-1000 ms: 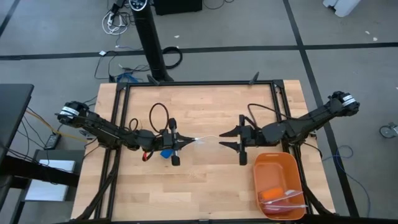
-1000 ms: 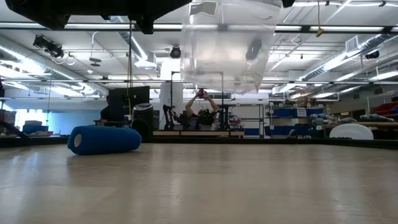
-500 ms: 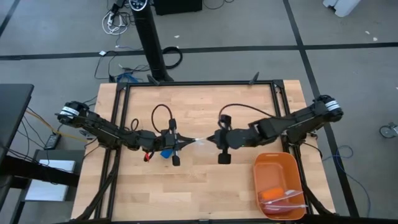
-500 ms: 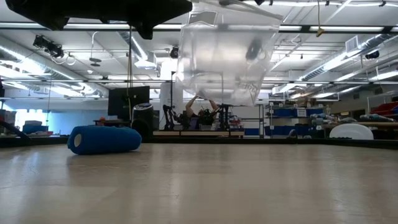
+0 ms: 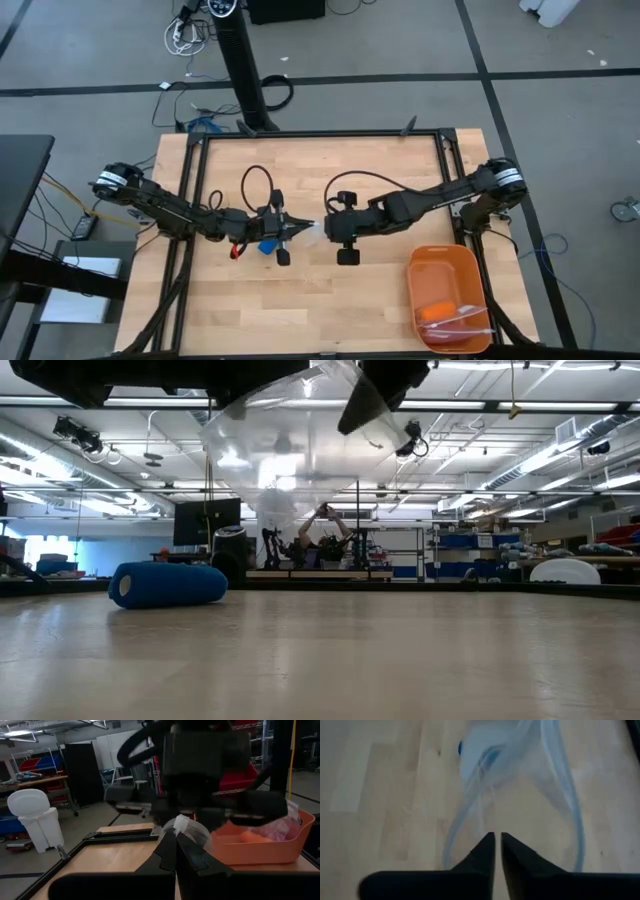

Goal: Roll bandage
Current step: Open the transparent zip lock bag

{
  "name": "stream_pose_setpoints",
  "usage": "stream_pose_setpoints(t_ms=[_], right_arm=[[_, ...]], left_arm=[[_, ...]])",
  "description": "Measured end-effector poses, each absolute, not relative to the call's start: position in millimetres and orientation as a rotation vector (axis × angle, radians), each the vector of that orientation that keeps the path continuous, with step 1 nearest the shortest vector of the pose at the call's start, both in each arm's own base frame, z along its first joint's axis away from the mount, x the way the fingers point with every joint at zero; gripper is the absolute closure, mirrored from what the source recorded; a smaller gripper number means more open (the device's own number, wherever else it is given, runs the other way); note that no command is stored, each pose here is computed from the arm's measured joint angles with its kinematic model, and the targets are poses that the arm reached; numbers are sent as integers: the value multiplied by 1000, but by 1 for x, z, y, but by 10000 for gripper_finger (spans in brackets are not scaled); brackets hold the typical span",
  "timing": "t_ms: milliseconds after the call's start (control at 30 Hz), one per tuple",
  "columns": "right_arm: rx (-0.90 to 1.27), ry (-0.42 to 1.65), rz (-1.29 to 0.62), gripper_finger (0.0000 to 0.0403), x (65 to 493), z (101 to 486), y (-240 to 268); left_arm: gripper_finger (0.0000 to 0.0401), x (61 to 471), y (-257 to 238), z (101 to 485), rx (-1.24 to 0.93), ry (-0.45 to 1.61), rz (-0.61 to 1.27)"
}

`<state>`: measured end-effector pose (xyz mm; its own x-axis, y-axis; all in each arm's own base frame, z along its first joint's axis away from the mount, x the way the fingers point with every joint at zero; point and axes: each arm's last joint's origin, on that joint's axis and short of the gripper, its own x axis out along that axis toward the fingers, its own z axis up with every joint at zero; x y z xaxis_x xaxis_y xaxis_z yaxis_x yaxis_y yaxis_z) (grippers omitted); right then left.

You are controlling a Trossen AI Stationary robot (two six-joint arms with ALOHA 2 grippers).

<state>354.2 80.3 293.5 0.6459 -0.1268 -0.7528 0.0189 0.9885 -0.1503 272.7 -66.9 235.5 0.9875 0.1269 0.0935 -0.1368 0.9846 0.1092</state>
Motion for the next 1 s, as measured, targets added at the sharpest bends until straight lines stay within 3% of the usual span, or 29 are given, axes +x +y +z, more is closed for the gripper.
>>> stream_pose_setpoints(t_ms=[167,300,433,633,1000], right_arm=[[-128,781,-145,297,346,312,79],[-131,698,-126,280,345,324,83],[-204,720,-59,306,347,317,93],[-325,670,-108,393,346,312,110],[-334,595,-258,397,348,311,110]], left_arm=[[401,273,-67,236,111,-87,133],[401,273,-67,236,101,-91,132],[401,273,-67,236,83,-92,131],[400,273,-67,237,55,-101,131],[401,272,-67,239,44,-128,130]])
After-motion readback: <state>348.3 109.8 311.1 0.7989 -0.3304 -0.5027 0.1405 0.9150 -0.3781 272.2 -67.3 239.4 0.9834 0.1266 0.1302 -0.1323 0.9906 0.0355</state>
